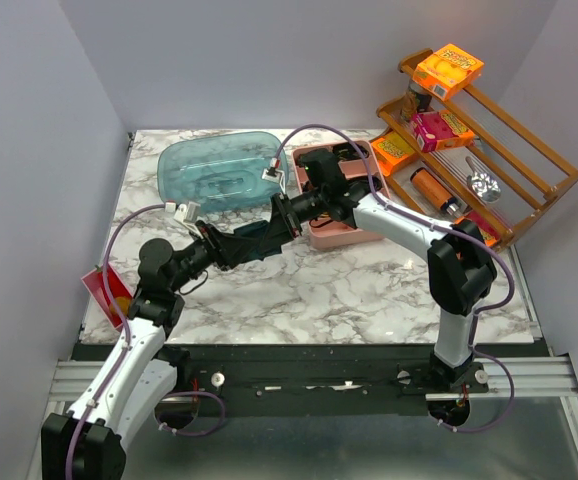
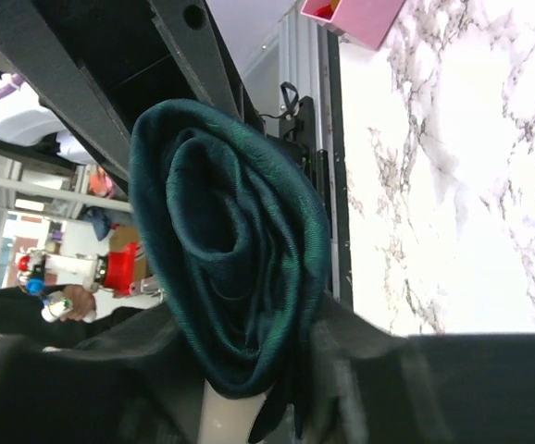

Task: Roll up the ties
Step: Move the storage box to the center of the board.

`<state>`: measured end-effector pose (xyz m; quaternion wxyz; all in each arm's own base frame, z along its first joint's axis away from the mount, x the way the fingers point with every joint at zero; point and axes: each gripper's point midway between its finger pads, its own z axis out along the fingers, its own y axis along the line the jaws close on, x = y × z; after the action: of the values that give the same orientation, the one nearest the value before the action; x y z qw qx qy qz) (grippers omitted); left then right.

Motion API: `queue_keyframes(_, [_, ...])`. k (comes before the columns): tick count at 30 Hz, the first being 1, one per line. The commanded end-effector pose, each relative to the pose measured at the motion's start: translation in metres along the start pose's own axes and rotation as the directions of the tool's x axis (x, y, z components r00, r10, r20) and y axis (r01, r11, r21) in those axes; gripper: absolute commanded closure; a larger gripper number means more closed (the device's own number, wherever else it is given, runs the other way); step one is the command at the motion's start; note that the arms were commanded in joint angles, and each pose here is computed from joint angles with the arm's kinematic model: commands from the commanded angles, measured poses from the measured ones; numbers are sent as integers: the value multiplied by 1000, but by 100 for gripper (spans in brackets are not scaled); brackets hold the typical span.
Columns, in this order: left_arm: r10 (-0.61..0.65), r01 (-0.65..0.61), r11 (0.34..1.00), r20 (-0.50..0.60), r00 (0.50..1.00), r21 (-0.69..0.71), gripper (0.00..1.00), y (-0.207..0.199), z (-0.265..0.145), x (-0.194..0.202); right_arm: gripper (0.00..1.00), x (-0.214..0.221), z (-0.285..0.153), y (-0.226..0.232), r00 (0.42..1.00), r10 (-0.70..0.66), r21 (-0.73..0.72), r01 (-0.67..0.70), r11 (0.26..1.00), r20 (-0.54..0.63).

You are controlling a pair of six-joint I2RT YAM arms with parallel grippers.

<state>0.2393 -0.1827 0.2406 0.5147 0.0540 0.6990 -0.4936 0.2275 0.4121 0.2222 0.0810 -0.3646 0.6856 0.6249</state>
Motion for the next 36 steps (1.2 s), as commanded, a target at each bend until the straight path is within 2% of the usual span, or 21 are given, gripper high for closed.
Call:
queue_keyframes(1, [21, -21, 1000, -4, 1000, -22, 58, -1, -1, -3, 64, -18, -3, 9, 998, -52, 41, 51, 998, 33])
queue_keyframes(2, [24, -24, 999, -2, 1000, -28, 57, -1, -1, -4, 73, -16, -3, 8, 999, -41, 49, 39, 998, 27])
queue_keyframes(4, [25, -24, 999, 8, 1000, -46, 55, 2, -1, -5, 79, -15, -4, 3, 998, -53, 76, 51, 996, 25])
queue_keyframes(6, [25, -24, 997, 20, 999, -75, 47, 6, -2, -8, 82, -14, -5, -1, 998, -52, 104, 50, 993, 20])
queue_keyframes(9, [35, -28, 992, 55, 998, -121, 33, 11, -3, -16, 86, -14, -9, -6, 998, -60, 151, 56, 987, 19])
queue_keyframes(10, [37, -29, 991, 65, 997, -130, 24, 12, -3, -19, 87, -12, -11, -9, 999, -47, 167, 44, 985, 14])
queue_keyframes(12, [42, -27, 987, 90, 995, -161, 18, 15, -3, -27, 87, -14, -14, -14, 998, -59, 201, 55, 978, 15])
queue_keyframes(14, [49, -26, 982, 117, 992, -189, 1, 18, -3, -35, 88, -12, -19, -20, 999, -40, 237, 36, 971, 13])
queue_keyframes(18, [80, -44, 974, 154, 985, -220, 1, 19, 0, -52, 88, -19, -42, -44, 998, -18, 357, -2, 934, 52])
queue_keyframes(24, [86, -55, 963, 109, 990, -263, 1, 34, 14, -54, 88, -28, -97, -83, 987, 42, 534, -120, 837, 155])
queue_keyframes(28, [81, -63, 940, 38, 996, -336, 1, 58, 27, -45, 88, -30, -135, -101, 974, 53, 645, -185, 741, 218])
queue_keyframes(32, [115, -130, 884, -60, 992, -449, 1, 78, 45, -38, 89, -34, -168, -112, 960, 49, 737, -244, 631, 275])
queue_keyframes(33, [146, -172, 879, -91, 985, -445, 1, 71, 54, -40, 89, -38, -178, -115, 956, 37, 759, -255, 599, 292])
queue_keyframes(36, [180, -244, 838, -176, 968, -488, 1, 81, 74, -33, 90, -39, -199, -117, 947, 26, 802, -286, 525, 321])
